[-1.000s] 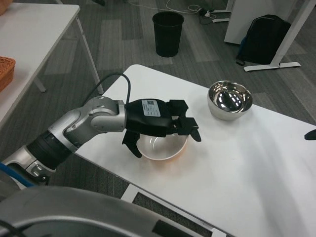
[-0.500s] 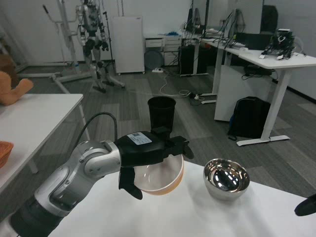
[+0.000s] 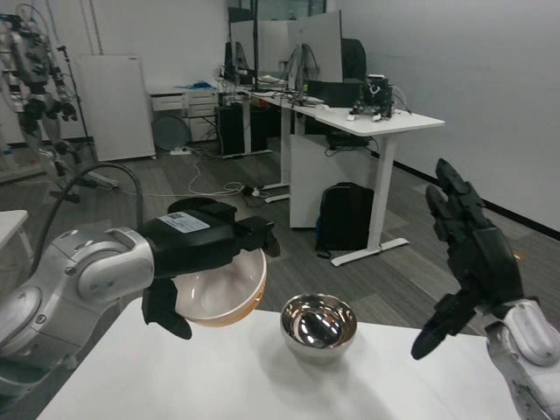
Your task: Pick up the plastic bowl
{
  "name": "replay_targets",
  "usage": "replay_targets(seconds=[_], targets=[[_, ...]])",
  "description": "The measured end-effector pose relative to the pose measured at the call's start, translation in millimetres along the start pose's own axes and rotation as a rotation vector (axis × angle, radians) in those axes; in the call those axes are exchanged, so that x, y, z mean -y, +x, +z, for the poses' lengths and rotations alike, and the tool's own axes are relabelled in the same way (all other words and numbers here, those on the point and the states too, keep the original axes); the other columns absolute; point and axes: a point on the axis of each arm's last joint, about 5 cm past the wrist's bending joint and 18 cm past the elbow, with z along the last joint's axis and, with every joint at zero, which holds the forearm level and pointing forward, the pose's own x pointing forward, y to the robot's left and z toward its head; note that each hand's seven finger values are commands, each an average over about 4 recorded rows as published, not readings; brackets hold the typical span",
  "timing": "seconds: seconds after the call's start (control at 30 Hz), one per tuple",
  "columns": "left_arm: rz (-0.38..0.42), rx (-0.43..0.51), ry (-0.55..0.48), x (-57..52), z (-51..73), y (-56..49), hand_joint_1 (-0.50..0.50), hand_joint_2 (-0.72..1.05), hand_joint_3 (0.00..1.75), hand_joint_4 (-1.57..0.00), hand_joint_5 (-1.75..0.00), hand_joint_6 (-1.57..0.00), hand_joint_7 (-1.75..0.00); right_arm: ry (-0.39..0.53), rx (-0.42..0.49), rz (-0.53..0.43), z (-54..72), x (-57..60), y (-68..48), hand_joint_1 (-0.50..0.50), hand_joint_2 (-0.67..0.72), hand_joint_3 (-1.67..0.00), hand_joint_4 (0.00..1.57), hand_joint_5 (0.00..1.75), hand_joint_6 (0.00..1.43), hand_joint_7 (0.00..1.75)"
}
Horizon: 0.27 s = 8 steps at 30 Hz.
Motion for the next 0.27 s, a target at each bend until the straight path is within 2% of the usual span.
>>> replay_targets(seconds=[0.27], targets=[[-0.04,-0.008,-0.02,2.2,-3.2,1.4,-0.46,0.43,1.48,-1.5,-1.75,-0.16,-1.12,0.026,0.008,0.02,0.9,-5.2,-4.4,-0.49,0.47,0.0,0.0,0.0,0.0,0.0]])
